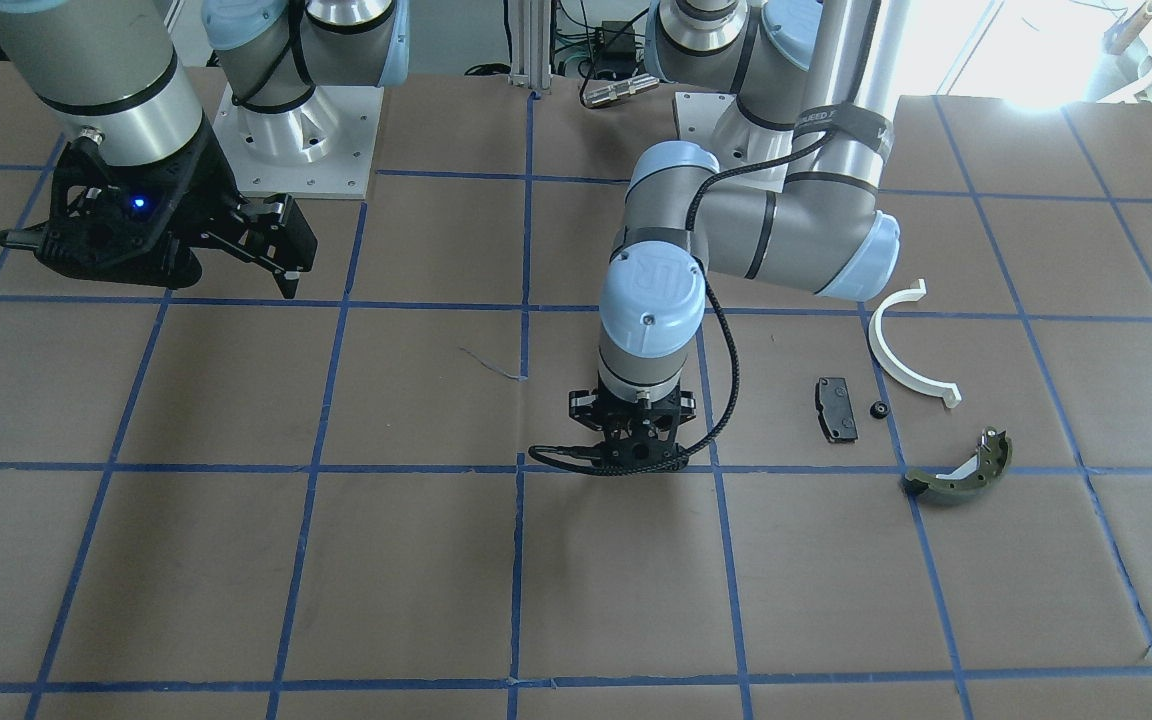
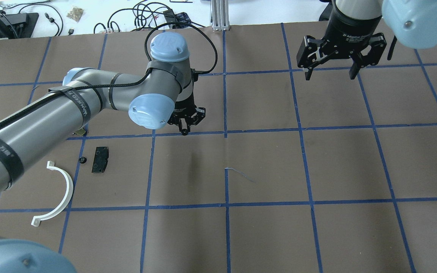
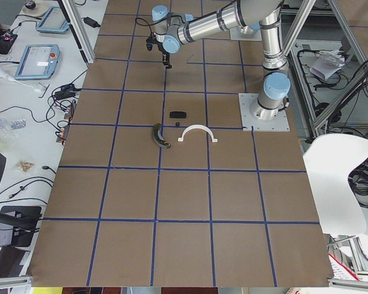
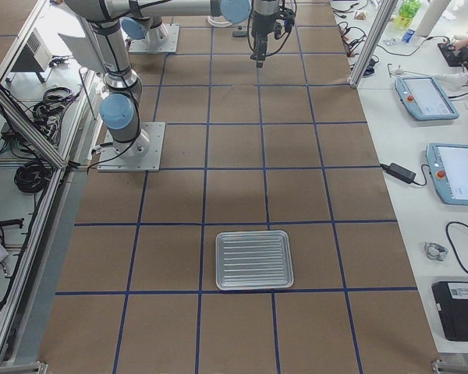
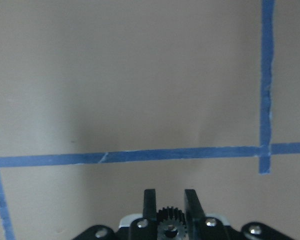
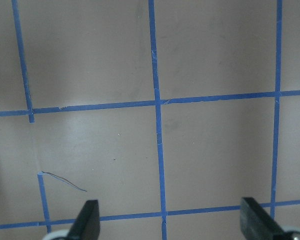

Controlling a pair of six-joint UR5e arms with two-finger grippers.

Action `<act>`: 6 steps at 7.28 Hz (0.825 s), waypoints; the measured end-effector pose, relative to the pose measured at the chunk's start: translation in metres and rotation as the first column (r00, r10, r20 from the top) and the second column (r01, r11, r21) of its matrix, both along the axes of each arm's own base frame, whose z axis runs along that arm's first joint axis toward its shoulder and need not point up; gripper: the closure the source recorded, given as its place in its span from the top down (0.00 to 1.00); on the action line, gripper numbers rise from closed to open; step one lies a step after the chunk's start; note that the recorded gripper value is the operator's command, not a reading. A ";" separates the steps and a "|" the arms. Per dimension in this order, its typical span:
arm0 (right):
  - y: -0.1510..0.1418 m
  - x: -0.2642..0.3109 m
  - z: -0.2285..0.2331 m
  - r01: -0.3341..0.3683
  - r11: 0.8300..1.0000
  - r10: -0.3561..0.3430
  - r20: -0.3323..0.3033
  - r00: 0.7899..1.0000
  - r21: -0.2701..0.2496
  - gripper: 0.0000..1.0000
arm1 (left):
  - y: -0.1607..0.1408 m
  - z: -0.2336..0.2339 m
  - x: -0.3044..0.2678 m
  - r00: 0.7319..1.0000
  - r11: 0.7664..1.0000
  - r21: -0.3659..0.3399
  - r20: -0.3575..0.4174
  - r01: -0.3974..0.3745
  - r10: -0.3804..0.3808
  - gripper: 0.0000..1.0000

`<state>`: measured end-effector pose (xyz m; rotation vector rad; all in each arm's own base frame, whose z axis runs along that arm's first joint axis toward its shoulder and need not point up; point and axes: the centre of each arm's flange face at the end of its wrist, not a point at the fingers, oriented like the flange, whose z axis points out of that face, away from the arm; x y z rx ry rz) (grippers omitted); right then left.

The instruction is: Place bearing gear from tray to pile

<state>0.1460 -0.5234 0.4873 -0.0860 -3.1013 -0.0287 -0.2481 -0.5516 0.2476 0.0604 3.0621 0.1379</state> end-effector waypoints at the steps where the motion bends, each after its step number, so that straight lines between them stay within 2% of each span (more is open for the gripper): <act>1: 0.000 0.000 0.002 -0.001 1.000 0.001 -0.002 1.000 -0.003 1.00 | 0.000 0.012 0.032 0.999 0.999 0.009 0.008 0.036 -0.036 0.00; 2: 0.000 0.001 0.004 -0.001 1.000 0.001 -0.002 1.000 -0.007 1.00 | 0.002 0.020 0.070 0.998 0.997 0.019 0.006 0.069 -0.069 0.00; 4: 0.003 0.002 0.005 -0.001 1.000 0.001 0.000 1.000 -0.010 1.00 | 0.027 0.021 0.158 0.993 0.991 0.052 -0.018 0.120 -0.119 0.00; 6: 0.004 0.003 0.006 -0.003 1.000 0.003 0.001 1.000 -0.012 1.00 | 0.056 0.000 0.242 0.992 0.991 0.066 -0.049 0.119 -0.116 0.00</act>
